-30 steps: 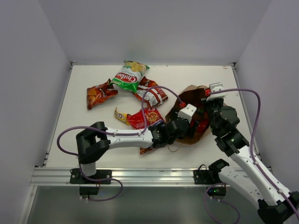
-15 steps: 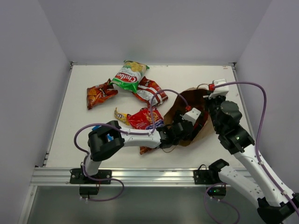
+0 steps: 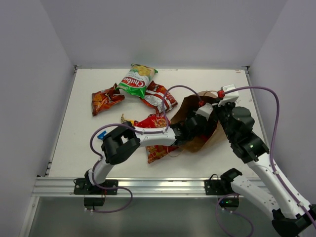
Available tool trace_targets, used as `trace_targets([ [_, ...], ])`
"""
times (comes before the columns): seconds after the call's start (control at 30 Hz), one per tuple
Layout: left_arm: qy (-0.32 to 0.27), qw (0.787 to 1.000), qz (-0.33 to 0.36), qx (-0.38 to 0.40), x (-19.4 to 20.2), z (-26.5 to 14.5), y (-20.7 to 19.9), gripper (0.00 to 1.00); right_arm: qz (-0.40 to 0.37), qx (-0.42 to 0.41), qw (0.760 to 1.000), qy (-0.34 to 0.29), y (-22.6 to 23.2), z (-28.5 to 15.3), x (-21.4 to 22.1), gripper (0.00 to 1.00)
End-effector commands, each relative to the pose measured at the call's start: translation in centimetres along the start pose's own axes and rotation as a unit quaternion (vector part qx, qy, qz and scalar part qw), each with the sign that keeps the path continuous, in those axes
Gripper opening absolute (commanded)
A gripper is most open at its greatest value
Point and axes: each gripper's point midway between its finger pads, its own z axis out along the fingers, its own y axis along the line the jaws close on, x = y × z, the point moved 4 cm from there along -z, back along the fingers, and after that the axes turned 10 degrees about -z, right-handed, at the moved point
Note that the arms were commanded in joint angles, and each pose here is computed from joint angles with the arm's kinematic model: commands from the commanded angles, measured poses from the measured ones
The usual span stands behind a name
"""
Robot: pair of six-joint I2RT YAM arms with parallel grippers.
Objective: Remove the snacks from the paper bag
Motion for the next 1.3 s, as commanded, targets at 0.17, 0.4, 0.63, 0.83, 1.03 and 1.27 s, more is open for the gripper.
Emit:
trace_targets([
  [0.17, 0.021, 1.000, -0.008, -0.010, 0.9, 3.0, 0.6, 0.82, 0.035, -0.035, 0.998, -0.030, 0.8, -0.3, -1.9, 0.00],
  [0.4, 0.034, 0.999, -0.018, -0.011, 1.4, 3.5, 1.4, 0.34, 0.035, -0.032, 0.998, -0.029, 0.8, -0.2, -1.5, 0.00],
  [0.63, -0.002, 0.999, -0.032, 0.003, -1.8, 1.0, 1.2, 0.00, 0.031, -0.015, 0.999, -0.023, 0.6, 0.0, -0.7, 0.00],
  [0.83, -0.017, 0.999, -0.037, 0.014, -4.4, -1.3, 1.1, 0.00, 0.026, 0.000, 1.000, -0.016, 0.3, 0.1, -0.3, 0.00],
  [1.03, -0.040, 0.998, -0.047, 0.029, -8.8, -6.1, 1.5, 0.00, 0.015, 0.039, 0.999, 0.007, -0.5, 0.5, 0.8, 0.00],
  [1.27, -0.060, 0.991, -0.073, 0.091, -14.2, -12.4, 0.5, 0.00, 0.004, 0.067, 0.997, 0.028, -0.9, 0.9, 2.0, 0.00],
])
